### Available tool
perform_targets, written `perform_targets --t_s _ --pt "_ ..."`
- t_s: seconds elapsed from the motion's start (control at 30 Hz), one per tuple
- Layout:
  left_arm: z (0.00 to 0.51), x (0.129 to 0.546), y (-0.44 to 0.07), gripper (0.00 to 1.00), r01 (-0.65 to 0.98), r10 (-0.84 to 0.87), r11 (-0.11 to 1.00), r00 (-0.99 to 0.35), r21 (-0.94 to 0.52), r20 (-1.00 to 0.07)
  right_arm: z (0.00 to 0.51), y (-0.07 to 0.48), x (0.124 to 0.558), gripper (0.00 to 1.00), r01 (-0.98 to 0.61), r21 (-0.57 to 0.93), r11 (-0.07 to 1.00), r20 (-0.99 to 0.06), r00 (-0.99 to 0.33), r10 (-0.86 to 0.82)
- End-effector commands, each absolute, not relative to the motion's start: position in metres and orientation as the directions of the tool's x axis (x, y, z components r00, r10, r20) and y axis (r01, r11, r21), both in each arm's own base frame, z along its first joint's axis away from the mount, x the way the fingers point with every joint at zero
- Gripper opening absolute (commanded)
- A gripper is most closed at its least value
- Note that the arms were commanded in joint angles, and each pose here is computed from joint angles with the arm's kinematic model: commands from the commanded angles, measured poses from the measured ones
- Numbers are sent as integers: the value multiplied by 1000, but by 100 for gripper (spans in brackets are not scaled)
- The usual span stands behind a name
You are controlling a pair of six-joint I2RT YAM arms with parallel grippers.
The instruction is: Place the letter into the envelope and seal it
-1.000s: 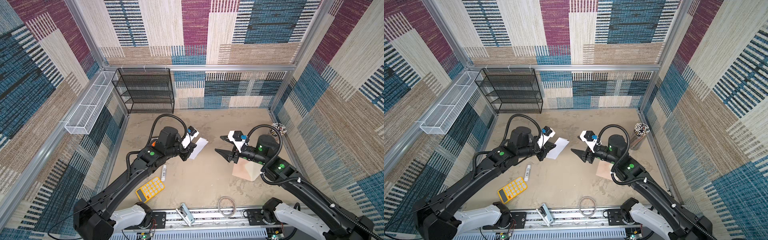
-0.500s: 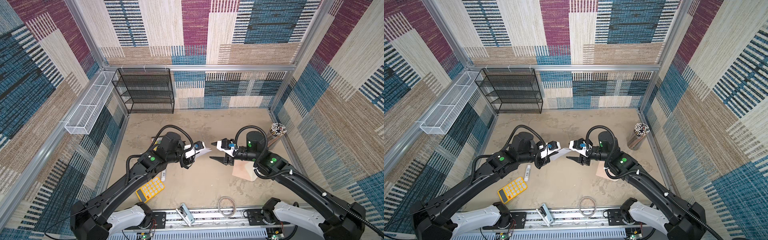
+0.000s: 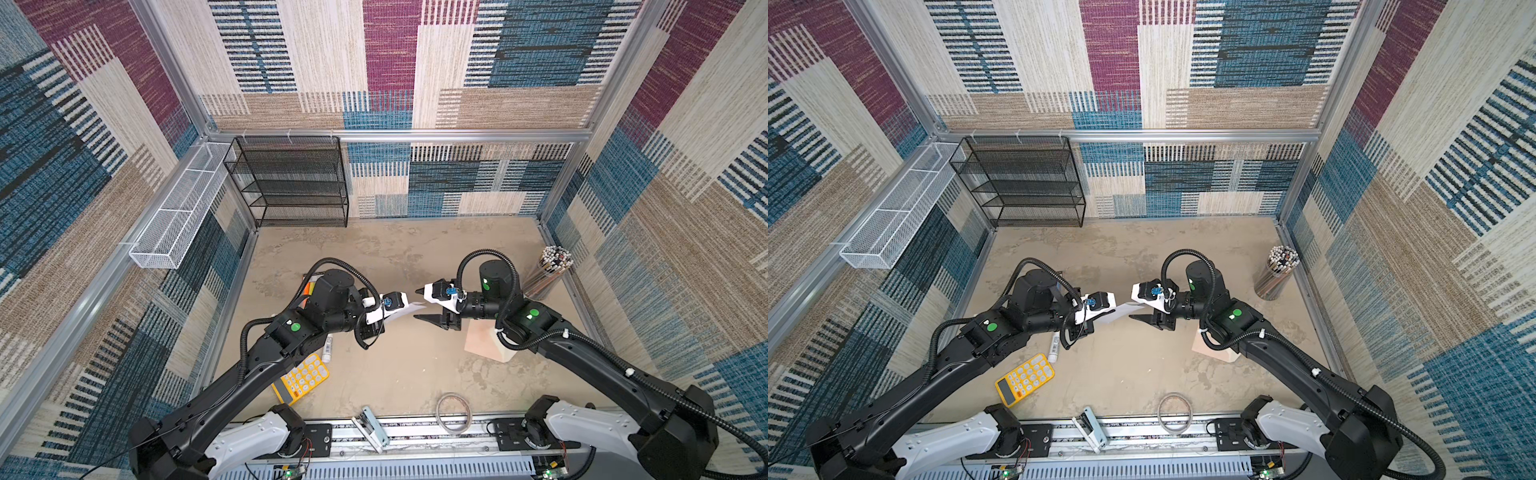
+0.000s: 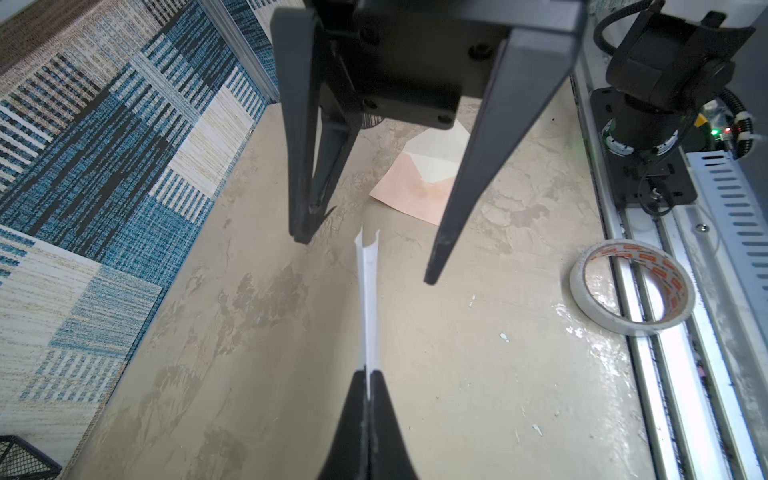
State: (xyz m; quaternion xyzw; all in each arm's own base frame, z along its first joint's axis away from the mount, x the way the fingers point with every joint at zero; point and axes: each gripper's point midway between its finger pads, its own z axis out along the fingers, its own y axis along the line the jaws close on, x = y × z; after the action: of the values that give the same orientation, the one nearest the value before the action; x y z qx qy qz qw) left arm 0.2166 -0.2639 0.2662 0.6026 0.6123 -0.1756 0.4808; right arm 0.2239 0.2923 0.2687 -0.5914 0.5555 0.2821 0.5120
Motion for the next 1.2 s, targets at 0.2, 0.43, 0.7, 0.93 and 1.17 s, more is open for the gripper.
perform_targets --t_s 0.2,0.43,0.7,0.93,1.17 --pt "275 210 -265 0 899 536 189 243 395 -808 277 303 212 33 -967 -248 59 -926 219 -309" --pt "276 207 -266 13 905 521 196 231 379 -822 281 302 200 0 -974 -224 40 -935 203 -290" --pt "302 199 -277 40 921 413 194 234 336 -880 272 299 193 0 -980 -194 32 -936 176 -304" --pt "309 194 -289 36 946 373 149 214 286 -903 269 297 192 0 -979 -200 38 -932 178 -316" --pt "296 194 -296 28 959 390 130 185 253 -902 269 296 192 0 -977 -208 40 -929 184 -322"
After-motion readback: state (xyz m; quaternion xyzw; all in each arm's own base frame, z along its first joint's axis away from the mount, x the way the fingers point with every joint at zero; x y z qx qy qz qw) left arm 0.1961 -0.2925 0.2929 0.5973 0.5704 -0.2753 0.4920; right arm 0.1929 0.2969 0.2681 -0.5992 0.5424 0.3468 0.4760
